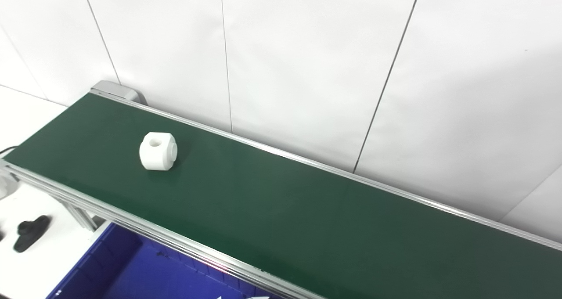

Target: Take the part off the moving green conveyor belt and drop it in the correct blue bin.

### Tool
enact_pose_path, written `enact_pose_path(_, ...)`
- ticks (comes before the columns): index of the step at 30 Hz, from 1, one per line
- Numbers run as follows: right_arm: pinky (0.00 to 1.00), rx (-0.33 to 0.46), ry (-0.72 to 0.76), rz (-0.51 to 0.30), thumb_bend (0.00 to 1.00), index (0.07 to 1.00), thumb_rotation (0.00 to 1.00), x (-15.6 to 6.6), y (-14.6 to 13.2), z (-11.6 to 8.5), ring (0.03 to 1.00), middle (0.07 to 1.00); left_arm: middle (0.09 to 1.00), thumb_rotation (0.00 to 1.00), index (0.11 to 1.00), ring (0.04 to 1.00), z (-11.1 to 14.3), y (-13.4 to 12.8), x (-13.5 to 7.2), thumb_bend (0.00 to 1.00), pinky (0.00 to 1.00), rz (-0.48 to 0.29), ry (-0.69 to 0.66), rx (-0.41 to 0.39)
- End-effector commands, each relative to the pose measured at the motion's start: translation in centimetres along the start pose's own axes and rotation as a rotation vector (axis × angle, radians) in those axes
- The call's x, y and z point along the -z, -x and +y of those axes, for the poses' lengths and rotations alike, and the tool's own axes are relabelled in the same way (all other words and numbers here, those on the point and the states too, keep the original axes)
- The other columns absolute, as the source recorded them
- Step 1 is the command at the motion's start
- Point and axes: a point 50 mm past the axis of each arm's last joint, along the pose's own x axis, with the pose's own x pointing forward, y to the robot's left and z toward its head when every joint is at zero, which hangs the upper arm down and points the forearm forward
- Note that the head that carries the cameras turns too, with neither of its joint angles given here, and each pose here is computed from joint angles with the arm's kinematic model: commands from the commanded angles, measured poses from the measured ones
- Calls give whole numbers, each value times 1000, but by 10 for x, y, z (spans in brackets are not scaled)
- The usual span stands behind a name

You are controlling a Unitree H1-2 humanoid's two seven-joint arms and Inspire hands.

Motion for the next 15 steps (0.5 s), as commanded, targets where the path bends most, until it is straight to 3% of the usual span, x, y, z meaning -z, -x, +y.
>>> enact_pose_path(1, 913, 13, -30, -67, 708, 939, 523, -9, 0, -4, 912, 917, 920, 280, 865, 880, 1, 0, -4, 820, 773, -45, -13, -6)
enact_pose_path(5, 958, 10, -36, -69, 700, 946, 519, -10, 0, -5, 933, 926, 915, 276, 860, 870, 1, -1, -4, 826, 759, -48, -10, -11)
enact_pose_path(15, 934, 0, -19, -85, 697, 950, 532, -11, -1, -4, 922, 924, 897, 267, 848, 841, 4, 3, -11, 827, 723, -74, -14, -20)
